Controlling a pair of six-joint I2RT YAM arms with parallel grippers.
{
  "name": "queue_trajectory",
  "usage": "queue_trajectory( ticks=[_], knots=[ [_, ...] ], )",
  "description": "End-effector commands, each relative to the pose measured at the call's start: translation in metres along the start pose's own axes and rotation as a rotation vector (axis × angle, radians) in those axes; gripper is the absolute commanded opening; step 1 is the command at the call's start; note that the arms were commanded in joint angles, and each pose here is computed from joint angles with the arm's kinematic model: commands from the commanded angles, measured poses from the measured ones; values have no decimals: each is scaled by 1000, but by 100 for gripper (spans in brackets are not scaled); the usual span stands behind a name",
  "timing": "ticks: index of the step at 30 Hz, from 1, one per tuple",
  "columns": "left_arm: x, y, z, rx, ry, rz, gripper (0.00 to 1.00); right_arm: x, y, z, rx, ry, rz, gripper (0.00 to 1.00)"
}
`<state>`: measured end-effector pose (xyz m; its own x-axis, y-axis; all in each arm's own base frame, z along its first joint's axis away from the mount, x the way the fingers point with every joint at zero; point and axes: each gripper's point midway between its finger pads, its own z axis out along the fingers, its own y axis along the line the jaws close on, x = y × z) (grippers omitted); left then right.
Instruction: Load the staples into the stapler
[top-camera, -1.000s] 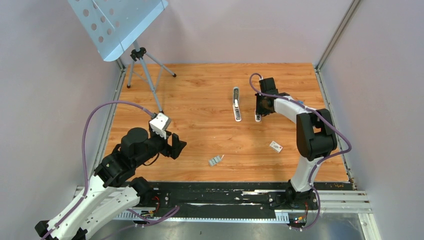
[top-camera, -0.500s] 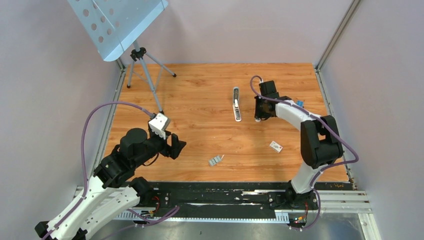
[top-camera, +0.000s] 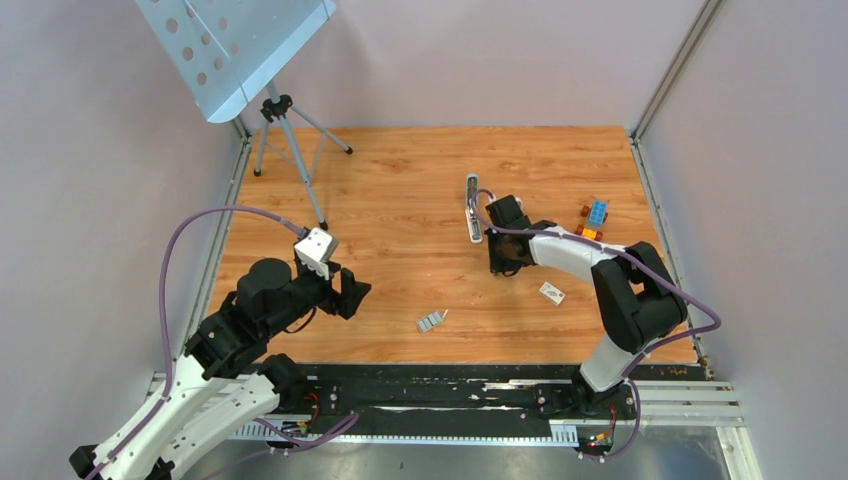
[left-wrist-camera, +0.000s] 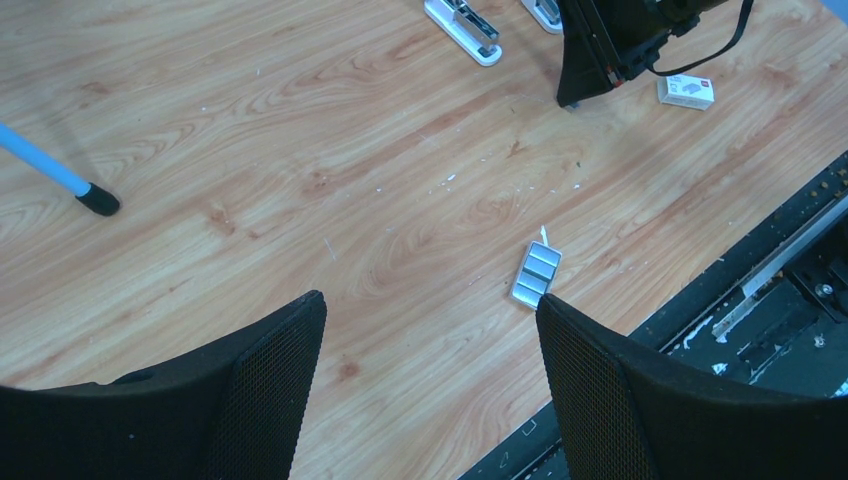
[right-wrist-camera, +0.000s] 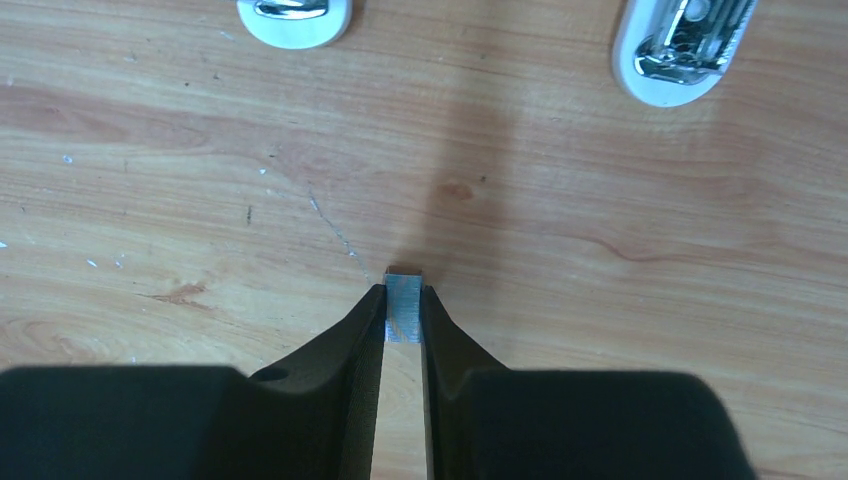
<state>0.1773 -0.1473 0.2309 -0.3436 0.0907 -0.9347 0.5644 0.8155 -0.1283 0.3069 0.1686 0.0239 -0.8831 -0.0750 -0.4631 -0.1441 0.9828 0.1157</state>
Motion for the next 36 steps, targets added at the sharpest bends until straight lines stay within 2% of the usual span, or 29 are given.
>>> queue_trajectory(
  ticks=[1,7,12,36],
  knots=[
    [2,4,-1,-14,-1,13,80,10,0,3,48,10,-19,20],
    [3,5,-1,-22,3,12,80,10,-2,2,89,24,-81,28],
    [3,6,-1,-25,3,12,80,6,-1,0,91,41,-124,30],
    [3,7,-2,-34,0,10,80,12,2,5,68,114,-161,22]
  ],
)
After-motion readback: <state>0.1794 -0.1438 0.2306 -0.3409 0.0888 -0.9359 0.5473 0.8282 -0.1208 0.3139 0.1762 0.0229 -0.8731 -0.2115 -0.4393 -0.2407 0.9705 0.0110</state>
